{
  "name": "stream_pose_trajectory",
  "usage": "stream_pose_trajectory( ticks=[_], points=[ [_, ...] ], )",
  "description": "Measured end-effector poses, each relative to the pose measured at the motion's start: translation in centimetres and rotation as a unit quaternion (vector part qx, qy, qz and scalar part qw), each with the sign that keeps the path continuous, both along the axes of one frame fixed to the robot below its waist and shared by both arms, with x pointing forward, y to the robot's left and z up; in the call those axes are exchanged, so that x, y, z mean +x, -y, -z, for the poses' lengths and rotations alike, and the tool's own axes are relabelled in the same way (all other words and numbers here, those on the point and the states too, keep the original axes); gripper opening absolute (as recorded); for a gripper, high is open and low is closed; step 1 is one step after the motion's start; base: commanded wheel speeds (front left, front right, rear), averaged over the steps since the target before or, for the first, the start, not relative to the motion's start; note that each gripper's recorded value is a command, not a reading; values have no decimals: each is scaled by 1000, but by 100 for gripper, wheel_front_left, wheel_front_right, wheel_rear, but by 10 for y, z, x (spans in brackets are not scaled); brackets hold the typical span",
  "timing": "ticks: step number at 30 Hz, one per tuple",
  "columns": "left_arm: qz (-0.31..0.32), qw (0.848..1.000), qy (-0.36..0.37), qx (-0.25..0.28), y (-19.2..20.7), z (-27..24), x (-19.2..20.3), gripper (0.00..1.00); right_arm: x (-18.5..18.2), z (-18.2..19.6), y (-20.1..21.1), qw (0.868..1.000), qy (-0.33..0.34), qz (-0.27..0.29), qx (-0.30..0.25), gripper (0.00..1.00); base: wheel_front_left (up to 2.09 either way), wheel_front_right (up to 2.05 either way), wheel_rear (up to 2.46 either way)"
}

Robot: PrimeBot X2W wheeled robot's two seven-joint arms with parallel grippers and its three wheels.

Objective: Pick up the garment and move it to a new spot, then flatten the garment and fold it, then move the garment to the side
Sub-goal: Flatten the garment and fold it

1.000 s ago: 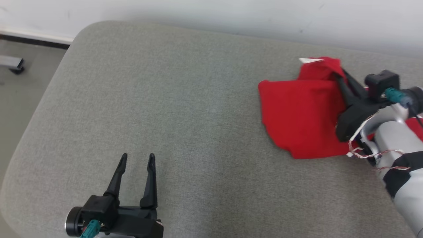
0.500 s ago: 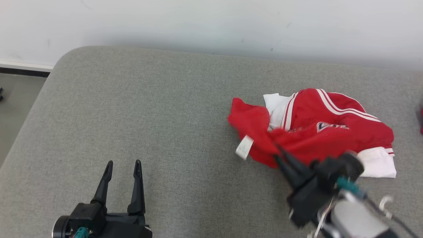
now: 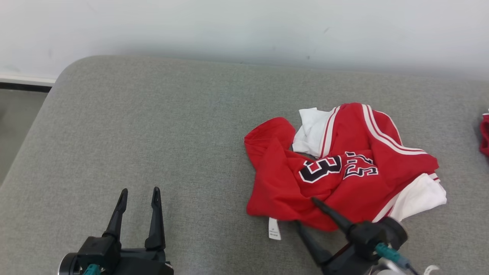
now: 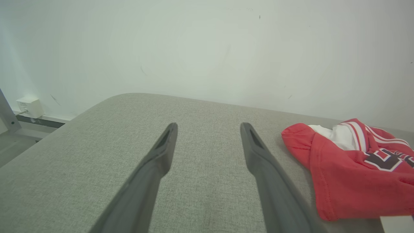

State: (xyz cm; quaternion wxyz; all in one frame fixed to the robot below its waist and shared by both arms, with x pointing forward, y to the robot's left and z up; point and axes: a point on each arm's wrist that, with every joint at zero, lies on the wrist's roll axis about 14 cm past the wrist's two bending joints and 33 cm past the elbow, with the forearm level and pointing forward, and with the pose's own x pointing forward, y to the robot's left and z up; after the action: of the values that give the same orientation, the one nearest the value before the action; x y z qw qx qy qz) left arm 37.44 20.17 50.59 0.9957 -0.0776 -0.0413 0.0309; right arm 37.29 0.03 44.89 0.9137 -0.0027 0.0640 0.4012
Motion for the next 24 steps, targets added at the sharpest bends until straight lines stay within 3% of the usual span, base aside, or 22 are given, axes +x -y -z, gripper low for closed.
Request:
stream_pose_trajectory(
  ticks=[5, 14, 24],
  points=[
    [2, 1000, 2, 2, 0, -1, -1, 100, 22, -26, 34, 997, 39, 64, 13, 100, 0, 0, 0],
    [25, 1000, 11, 9, 12, -6, 6, 100, 15, -42, 82, 987, 57, 145, 32, 100, 0, 0, 0],
    [50, 999, 11, 12, 28, -5, 9, 100, 5, -68, 152, 953, 91, 281, 70, 100, 0, 0, 0]
  ],
)
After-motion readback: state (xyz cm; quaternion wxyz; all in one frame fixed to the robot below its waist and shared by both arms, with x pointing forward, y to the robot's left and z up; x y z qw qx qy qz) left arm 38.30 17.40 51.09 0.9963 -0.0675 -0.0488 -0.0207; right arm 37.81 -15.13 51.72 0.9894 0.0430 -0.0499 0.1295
